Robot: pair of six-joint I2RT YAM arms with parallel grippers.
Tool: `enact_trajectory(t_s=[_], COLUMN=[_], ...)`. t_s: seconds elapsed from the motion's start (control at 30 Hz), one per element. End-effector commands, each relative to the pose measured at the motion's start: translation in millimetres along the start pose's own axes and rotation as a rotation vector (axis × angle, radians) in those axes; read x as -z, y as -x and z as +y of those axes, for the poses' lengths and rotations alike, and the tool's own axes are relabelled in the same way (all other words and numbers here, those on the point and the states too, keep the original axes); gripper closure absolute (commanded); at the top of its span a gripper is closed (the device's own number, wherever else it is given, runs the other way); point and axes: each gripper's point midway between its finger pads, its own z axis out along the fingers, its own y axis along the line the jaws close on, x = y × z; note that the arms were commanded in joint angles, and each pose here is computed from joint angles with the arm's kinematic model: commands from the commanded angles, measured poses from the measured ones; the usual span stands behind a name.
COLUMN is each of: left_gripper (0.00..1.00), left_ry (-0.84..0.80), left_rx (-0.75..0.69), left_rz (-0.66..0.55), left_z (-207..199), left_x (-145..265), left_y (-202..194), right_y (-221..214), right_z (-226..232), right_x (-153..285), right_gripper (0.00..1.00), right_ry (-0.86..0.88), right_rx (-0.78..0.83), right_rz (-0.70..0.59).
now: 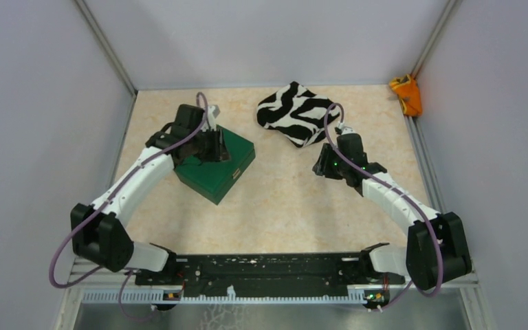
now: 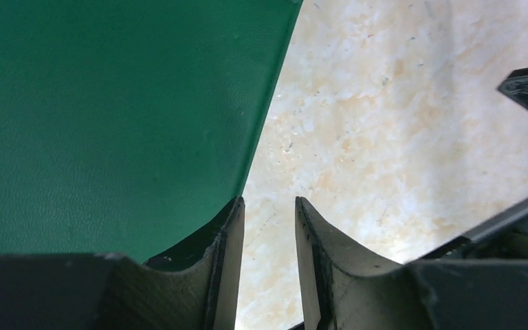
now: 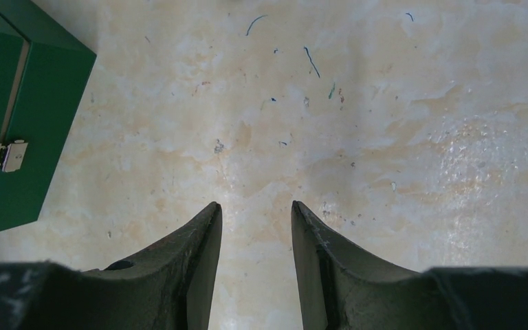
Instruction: Organize the mixed jewelry
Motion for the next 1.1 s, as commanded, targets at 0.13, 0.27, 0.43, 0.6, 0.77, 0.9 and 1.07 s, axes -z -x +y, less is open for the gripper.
enact_trajectory(t_s=[0.13,0.27,0.43,0.6,0.77,0.9,1.07], left_gripper=[0.61,0.61,0.61,0.62,0.61,0.57,0.51], left_ry=[0.279,0.325,0.368,0.420,0.461,0.330,0.189], left_rx=[-0.123,-0.132,-0.111,-0.033,-0.107,-0.154,-0.216], left_rz=[-0.203,-0.239,-0.048,0.249,0.143,-0.177,-0.455], left_z=[-6.5,-5.0,25.9,63.3,37.4,-17.2,-54.6], left_x=[17.4,22.9,-31.1,-79.6,-48.9,17.2,86.4], left_y=[80.7,99.1,37.7,-64.0,-16.6,78.1,127.5], right_y=[31.1,29.7,23.8,20.0,22.5,26.2,37.2], right_z=[20.5,19.1,15.2,11.7,12.5,13.7,20.6], right_x=[8.7,8.7,6.8,7.0,9.0,10.9,21.4], right_gripper=[0.58,0.58,0.58,0.58,0.58,0.58,0.59], right_ry=[0.038,0.031,0.024,0.014,0.014,0.016,0.031], right_rx=[0.007,0.008,-0.001,-0.005,0.007,0.008,0.007], right_rz=[-0.083,-0.081,-0.073,-0.071,-0.078,-0.091,-0.119])
